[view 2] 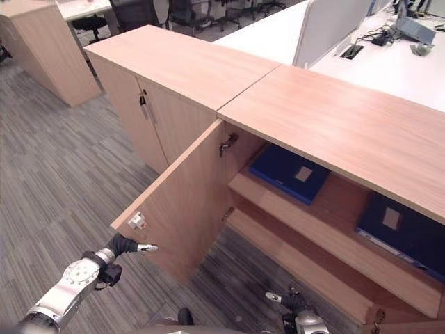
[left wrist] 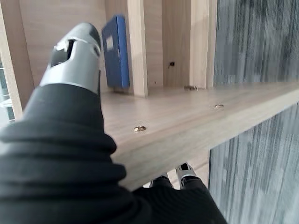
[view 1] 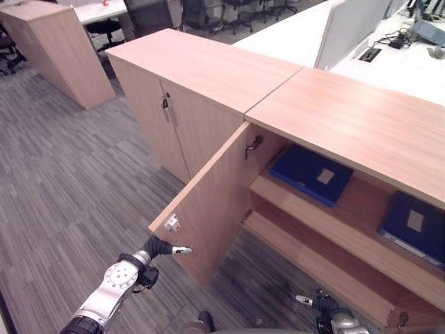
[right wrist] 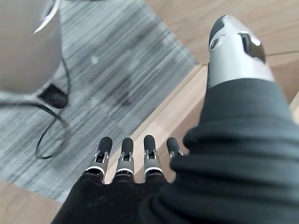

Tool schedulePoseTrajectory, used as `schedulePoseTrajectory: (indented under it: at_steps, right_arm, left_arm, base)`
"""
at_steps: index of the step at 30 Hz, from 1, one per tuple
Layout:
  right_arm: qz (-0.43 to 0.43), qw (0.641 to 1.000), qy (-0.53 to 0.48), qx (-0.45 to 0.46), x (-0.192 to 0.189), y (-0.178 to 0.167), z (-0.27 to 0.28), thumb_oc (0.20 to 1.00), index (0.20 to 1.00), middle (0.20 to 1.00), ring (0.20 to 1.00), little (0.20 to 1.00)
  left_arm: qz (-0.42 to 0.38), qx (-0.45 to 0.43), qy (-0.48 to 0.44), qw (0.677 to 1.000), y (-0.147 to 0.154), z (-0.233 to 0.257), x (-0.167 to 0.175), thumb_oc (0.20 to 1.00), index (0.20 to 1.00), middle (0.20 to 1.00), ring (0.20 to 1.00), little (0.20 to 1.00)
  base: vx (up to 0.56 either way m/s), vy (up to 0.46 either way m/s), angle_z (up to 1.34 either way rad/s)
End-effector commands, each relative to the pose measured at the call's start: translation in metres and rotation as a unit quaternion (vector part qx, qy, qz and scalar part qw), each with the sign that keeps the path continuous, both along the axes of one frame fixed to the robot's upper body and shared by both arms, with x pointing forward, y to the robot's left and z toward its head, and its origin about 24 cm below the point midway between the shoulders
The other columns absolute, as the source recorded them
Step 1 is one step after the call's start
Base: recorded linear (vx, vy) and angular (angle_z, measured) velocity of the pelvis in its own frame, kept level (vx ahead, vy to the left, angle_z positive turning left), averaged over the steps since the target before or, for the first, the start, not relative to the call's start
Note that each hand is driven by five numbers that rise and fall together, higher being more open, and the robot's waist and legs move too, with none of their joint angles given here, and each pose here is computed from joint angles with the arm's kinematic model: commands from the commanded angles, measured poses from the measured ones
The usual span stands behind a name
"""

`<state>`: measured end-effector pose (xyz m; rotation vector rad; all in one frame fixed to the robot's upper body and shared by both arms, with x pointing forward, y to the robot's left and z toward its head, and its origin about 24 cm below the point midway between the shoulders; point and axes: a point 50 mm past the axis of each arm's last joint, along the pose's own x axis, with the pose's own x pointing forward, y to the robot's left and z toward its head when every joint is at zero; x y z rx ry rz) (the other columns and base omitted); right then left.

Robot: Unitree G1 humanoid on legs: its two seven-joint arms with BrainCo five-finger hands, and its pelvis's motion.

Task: Put the empty folder in the office cabinet

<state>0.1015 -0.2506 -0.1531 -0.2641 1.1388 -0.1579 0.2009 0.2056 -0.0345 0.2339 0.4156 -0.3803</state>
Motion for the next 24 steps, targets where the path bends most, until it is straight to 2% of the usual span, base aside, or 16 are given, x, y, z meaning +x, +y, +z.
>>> schedulePoseTrajectory:
  at_steps: [1, 14, 22, 24]
  right_arm:
    - [0.051, 0.998, -0.031, -0.003, 0.024, 0.011, 0.005, 1.0, 1.0, 1.0, 1.0, 1.0]
    - [0.009, 0.999, -0.021, -0.031, 0.017, -0.016, 0.009, 1.0, 1.0, 1.0, 1.0, 1.0]
    - [0.016, 0.999, 0.008, -0.045, 0.007, -0.022, 0.007, 1.0, 1.0, 1.0, 1.0, 1.0]
    - [0.023, 0.999, 0.013, -0.038, 0.003, -0.016, 0.004, 1.0, 1.0, 1.0, 1.0, 1.0]
  left_arm:
    - [-0.097, -0.114, -0.117, 0.982, -0.077, 0.046, 0.045, 1.0, 1.0, 1.0, 1.0, 1.0]
    - [-0.125, -0.132, -0.143, 0.973, -0.102, 0.06, 0.055, 1.0, 1.0, 1.0, 1.0, 1.0]
    - [-0.068, -0.123, -0.133, 0.981, -0.086, 0.049, 0.054, 1.0, 1.0, 1.0, 1.0, 1.0]
    - [-0.038, -0.117, -0.129, 0.984, -0.079, 0.044, 0.056, 1.0, 1.0, 1.0, 1.0, 1.0]
  base:
    - [-0.1, -0.336, -0.26]
    - [-0.05, -0.146, -0.34]
    - [0.06, -0.031, -1.45]
    - [0.1, 0.023, -0.29]
